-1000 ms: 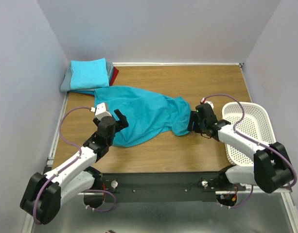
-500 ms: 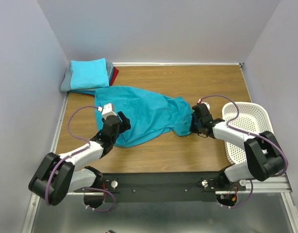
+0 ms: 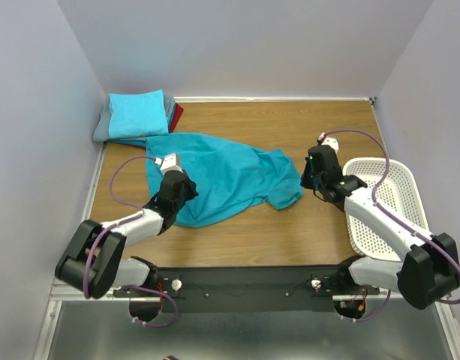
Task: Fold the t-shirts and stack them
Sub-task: Flatten the tshirt out
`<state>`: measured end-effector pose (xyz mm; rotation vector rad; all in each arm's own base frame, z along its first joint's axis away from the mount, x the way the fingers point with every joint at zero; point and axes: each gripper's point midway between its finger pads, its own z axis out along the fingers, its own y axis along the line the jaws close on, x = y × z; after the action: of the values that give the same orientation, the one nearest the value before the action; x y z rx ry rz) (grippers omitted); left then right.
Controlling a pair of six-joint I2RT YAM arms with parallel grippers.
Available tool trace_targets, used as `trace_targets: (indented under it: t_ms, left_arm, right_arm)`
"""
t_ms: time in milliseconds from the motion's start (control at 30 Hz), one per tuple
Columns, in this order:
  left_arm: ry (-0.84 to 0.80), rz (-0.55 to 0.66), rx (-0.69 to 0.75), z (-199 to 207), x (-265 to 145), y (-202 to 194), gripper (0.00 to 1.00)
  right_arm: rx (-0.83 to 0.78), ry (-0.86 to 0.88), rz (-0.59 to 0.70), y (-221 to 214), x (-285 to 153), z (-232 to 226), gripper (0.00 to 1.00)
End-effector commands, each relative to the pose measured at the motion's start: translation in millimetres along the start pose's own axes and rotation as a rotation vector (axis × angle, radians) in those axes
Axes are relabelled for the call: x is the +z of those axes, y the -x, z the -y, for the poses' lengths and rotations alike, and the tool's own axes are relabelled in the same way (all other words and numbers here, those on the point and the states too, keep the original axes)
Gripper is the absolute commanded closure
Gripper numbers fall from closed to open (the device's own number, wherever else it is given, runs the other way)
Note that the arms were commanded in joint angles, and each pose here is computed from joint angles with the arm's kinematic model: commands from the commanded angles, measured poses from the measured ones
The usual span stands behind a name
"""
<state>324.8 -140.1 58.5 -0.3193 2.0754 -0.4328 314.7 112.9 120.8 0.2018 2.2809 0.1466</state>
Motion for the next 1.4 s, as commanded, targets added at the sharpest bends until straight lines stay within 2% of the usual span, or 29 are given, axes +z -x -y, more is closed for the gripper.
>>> trace_targets:
  t_ms: [0, 100, 200, 300, 433, 467, 500, 600, 733, 967, 1167, 1367]
  left_arm:
    - [-0.044, 0.156, -0.009, 17.4, -17.4, 62.5, 1.0]
    - [-0.048, 0.232, 0.005, 19.6, -38.0, 89.5, 1.0]
    - [-0.02, 0.246, 0.022, 10.8, -43.4, 93.7, 1.0]
    - [0.004, 0.235, 0.028, 2.0, -43.4, 91.8, 1.0]
    - [-0.051, 0.19, 0.03, 8.5, -41.2, 78.6, 0.98]
    - [-0.051, 0.177, 0.028, 7.2, -39.3, 73.9, 0.88]
    - [-0.04, 0.151, 0.031, 3.9, -34.6, 66.0, 0.59]
    - [-0.027, 0.1, 0.045, 2.1, -24.7, 55.7, 0.44]
    - [-0.031, 0.057, 0.054, 3.4, -15.1, 47.4, 0.36]
    - [-0.074, 0.001, 0.046, 8.8, -3.1, 29.8, 0.35]
    - [-0.038, -0.044, 0.042, -1.6, 3.3, 13.1, 0.36]
    - [0.034, -0.002, 0.004, -13.6, -2.5, 19.7, 0.36]
  right_arm:
    - [-0.028, -0.116, 0.039, 19.1, -20.1, 22.9, 0.78]
    - [-0.028, -0.148, 0.057, 24.5, -23.9, 28.8, 0.74]
    - [-0.035, -0.158, -0.005, 6.2, -12.1, 30.1, 0.73]
    - [-0.041, -0.183, -0.088, -20.4, 2.7, 34.6, 0.72]
    - [-0.044, -0.162, -0.148, -44.6, 12.2, 34.5, 0.64]
    - [-0.046, -0.159, -0.158, -48.9, 13.6, 34.7, 0.61]
    - [-0.045, -0.138, -0.177, -55.4, 15.5, 32.0, 0.59]
    - [-0.04, -0.118, -0.204, -65.4, 19.2, 29.7, 0.56]
    - [-0.04, -0.091, -0.234, -74.5, 24.3, 24.7, 0.53]
    - [-0.014, 0.011, -0.284, -92.8, 32.3, 6.9, 0.52]
    - [-0.001, 0.038, -0.302, -100.7, 36.8, 2.7, 0.52]
    - [0.001, 0.05, -0.304, -102.9, 38.2, 0.6, 0.51]
